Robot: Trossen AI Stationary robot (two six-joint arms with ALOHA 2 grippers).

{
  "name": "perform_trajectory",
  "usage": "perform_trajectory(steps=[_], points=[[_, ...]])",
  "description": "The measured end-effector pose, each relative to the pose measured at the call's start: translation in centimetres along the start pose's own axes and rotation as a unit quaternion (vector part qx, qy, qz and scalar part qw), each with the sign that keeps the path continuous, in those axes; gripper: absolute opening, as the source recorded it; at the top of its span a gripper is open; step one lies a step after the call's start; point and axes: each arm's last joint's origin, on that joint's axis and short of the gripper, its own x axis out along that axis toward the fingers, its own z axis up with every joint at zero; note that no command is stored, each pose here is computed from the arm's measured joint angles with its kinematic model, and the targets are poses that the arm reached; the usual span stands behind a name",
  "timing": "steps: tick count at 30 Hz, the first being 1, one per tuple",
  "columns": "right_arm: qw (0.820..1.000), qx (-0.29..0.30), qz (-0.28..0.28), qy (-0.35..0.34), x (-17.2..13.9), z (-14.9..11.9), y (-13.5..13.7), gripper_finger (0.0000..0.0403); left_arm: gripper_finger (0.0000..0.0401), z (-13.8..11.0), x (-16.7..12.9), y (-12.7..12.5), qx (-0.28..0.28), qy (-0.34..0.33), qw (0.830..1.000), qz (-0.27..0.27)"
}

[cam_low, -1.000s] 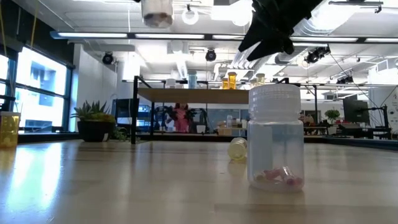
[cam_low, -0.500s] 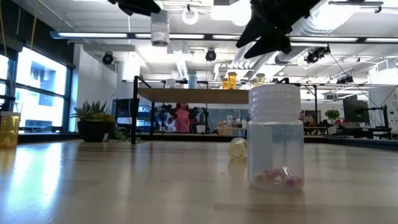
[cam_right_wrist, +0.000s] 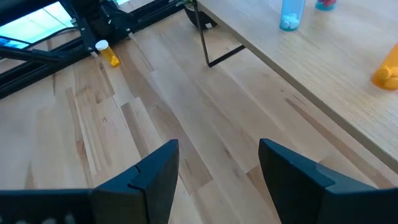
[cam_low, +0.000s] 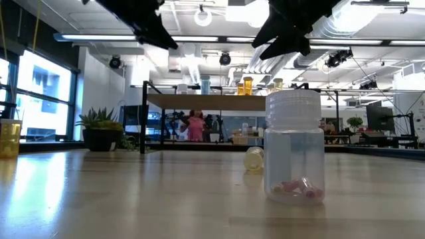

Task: Pick and place medicine bottles onto shelf by color
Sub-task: Put the left transparent pill bottle on the shelf aligned with the transparent pill bottle

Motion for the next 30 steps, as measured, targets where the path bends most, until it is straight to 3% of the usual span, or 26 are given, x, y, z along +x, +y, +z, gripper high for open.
perform_trajectory(steps=[8, 13, 30], points=[[1.000, 0.000, 0.000, 0.000, 0.0, 0.0, 0.0, 0.0213, 0.0127, -1.3, 2.6, 4.3, -0.041, 0.011, 0.998, 0.039], [1.000, 0.000, -0.001, 0.002, 0.0, 0.0, 0.0, 0.0213, 0.0127, -2.6, 4.3, 6.1, -0.062, 0.031, 0.997, 0.035], [1.000, 0.001, -0.010, 0.000, 0.0, 0.0, -0.1, 0.0213, 0.0127, -3.4, 6.3, 6.7, -0.117, 0.037, 0.992, 0.027]])
